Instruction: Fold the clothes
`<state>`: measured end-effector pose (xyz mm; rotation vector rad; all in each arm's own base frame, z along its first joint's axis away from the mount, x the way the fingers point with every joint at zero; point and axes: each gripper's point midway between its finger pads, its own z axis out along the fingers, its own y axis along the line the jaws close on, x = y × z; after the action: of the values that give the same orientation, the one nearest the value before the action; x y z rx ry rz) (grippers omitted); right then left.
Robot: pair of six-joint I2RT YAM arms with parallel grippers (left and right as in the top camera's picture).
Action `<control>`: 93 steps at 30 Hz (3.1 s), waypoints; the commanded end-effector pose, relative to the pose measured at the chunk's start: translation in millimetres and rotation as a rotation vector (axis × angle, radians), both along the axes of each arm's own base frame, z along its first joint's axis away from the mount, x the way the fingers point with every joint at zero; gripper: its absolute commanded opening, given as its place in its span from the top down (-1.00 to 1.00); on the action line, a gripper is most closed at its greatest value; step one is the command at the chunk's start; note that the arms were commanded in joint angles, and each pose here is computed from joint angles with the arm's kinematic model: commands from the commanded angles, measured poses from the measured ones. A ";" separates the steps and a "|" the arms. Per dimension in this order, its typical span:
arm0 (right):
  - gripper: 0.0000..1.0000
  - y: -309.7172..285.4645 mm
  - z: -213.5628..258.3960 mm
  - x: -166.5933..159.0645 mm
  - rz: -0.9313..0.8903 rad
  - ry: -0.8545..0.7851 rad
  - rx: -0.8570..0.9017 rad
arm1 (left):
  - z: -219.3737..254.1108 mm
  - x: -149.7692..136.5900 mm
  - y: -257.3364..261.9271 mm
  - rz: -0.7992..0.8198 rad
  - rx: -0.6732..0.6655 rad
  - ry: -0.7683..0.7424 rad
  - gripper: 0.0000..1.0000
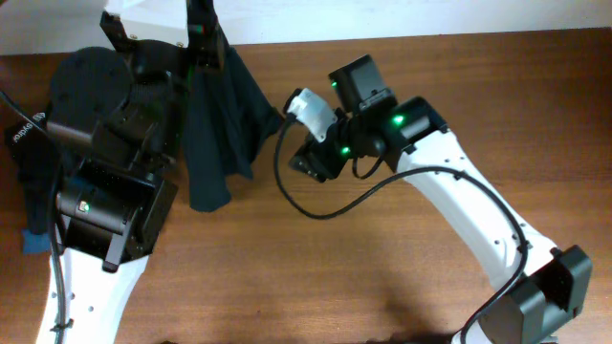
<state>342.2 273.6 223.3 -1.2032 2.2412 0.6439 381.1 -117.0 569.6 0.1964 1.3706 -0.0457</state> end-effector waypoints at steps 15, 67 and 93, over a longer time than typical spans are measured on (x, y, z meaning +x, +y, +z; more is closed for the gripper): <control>-0.23 45.3 -24.4 -32.6 0.137 -0.021 0.002 | 16.9 -13.3 6.6 0.008 -0.022 -0.043 0.99; 0.48 64.4 -69.6 17.1 0.082 -0.144 -0.005 | 14.6 -12.8 6.3 0.008 -0.018 -0.034 0.99; 0.92 60.5 -63.8 32.2 0.002 -0.177 -0.006 | 10.8 -11.9 6.3 0.010 -0.011 -0.019 0.99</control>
<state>372.7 340.2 166.8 -1.2564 2.0377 0.5475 381.5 -117.1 567.8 0.1988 1.3777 -0.0444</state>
